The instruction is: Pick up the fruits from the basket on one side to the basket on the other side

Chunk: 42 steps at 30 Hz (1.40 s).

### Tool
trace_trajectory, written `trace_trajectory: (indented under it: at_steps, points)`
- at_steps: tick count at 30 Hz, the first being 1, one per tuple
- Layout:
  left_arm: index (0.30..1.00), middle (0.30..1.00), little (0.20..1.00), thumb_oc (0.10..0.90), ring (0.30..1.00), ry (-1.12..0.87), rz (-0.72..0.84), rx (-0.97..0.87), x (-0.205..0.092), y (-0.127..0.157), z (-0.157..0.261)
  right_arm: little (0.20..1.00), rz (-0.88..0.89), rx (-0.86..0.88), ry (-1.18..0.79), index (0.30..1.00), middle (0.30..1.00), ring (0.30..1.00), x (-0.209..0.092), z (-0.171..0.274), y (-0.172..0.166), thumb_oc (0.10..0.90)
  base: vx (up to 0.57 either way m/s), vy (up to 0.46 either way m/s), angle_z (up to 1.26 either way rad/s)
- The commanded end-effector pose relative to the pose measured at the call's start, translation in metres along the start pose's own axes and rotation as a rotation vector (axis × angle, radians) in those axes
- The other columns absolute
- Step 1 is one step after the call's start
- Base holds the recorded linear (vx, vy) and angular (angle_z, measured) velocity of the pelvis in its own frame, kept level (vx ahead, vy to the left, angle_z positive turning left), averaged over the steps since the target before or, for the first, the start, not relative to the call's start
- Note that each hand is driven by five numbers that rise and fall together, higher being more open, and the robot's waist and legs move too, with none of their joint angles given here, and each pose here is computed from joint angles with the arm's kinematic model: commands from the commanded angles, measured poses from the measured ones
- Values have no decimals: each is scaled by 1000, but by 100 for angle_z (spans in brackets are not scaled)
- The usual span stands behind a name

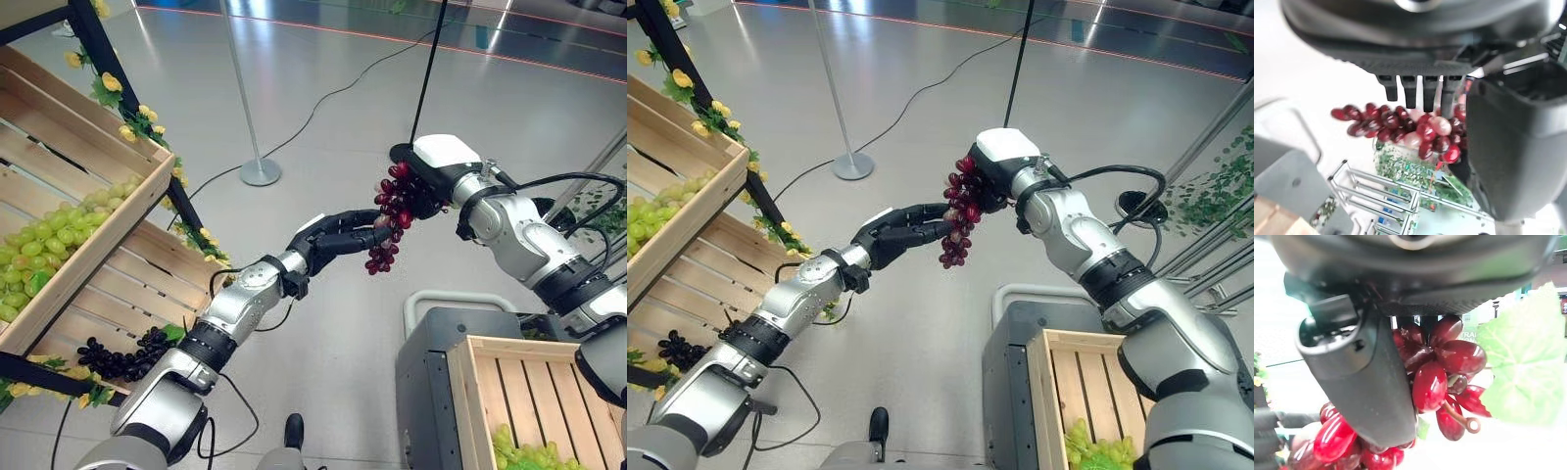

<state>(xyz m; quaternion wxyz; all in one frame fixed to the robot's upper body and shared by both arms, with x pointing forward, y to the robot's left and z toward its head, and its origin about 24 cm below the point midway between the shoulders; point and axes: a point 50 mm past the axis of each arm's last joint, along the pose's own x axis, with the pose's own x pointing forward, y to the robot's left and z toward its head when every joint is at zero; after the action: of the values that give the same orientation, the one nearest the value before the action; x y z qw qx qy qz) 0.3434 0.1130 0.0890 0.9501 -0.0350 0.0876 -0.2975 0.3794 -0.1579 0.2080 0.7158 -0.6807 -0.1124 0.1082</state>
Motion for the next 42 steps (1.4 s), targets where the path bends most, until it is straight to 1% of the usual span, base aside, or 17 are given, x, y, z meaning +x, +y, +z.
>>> trace_trajectory:
  at_steps: [1,6,10,12,17,22,28,32,33,34,42]
  points:
    - [900,900,900,800,900,-107,-53,-65,14,-10,14,300,-183,35,-154,300,300,300,5,34,-47,400,0,0,0]
    - [900,900,900,800,900,-78,-38,-90,17,-6,6,300,-148,52,-227,300,300,300,4,51,-47,400,0,0,0]
    - [900,900,900,800,900,-99,-74,-139,19,-9,11,300,-93,62,-273,300,300,300,3,62,-41,400,1,-1,-2]
    - [900,900,900,800,900,-108,-84,-126,21,-11,15,300,-60,67,-288,300,300,300,3,67,-36,400,1,0,-2]
    - [900,900,900,800,900,-130,-95,-110,21,-11,20,300,-17,90,-297,300,300,300,4,70,-31,400,0,0,0]
    - [900,900,900,800,900,-189,-166,-134,20,-17,28,300,31,115,-298,300,300,300,4,72,-25,400,0,0,0]
    - [900,900,900,800,900,-240,-131,-98,19,-21,35,300,77,177,-288,300,300,300,5,70,-19,400,0,0,0]
    - [900,900,900,800,900,-282,-145,-145,16,-23,37,300,73,207,-267,300,300,300,5,67,-19,400,0,0,0]
    - [404,404,404,469,404,-295,-152,-163,16,-24,36,300,83,231,-261,300,300,300,5,65,-19,400,0,0,0]
    - [300,300,300,400,300,-296,-158,-172,15,-24,34,300,87,244,-258,300,300,300,6,65,-18,400,0,0,0]
    - [300,300,300,400,300,-275,-157,-161,17,-22,27,300,104,345,-271,300,300,300,8,65,-14,400,0,0,0]
